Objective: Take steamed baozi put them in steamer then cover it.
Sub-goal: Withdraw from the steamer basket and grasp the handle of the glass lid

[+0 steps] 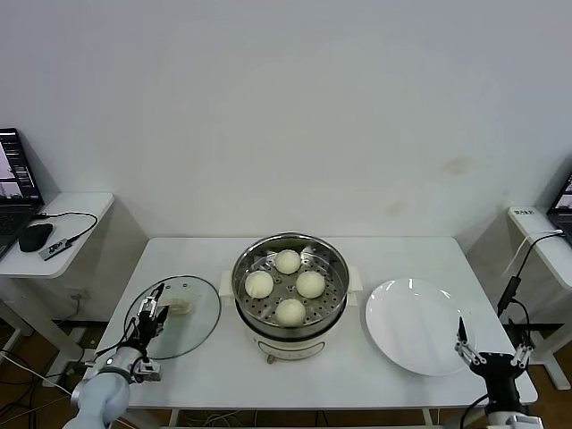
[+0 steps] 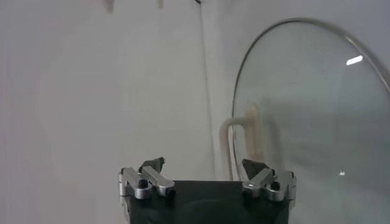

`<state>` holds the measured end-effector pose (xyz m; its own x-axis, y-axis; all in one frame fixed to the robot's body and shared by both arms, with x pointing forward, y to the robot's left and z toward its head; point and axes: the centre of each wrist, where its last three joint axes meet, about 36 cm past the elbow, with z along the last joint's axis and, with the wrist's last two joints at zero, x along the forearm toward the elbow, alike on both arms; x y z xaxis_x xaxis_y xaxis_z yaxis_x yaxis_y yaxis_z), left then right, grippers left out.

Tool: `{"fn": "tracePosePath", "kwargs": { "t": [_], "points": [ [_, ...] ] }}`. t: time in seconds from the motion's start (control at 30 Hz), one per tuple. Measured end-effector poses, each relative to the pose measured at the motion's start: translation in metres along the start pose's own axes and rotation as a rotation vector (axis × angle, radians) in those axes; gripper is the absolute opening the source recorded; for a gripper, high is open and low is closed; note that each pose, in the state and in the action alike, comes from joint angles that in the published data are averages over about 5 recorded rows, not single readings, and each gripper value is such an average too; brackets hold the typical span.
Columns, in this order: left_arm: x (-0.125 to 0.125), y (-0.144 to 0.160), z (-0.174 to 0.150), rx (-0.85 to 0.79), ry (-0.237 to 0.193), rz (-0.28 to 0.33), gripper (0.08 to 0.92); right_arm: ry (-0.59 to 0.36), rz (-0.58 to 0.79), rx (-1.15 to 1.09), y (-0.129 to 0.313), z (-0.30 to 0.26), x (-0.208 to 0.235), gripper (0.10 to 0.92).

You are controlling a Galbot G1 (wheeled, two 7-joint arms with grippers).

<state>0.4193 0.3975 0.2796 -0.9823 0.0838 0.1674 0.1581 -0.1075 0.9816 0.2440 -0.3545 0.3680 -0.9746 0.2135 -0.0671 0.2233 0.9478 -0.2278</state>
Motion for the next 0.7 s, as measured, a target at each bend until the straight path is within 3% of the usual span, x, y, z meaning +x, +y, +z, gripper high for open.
{"fn": "tracePosePath", "kwargs": {
  "t": [0.7],
  "points": [
    [-0.038, 0.004, 0.002, 0.012, 0.014, -0.008, 0.818, 0.016, 0.001, 0.019, 0.004, 0.012, 0.007, 0.823]
  ]
}}
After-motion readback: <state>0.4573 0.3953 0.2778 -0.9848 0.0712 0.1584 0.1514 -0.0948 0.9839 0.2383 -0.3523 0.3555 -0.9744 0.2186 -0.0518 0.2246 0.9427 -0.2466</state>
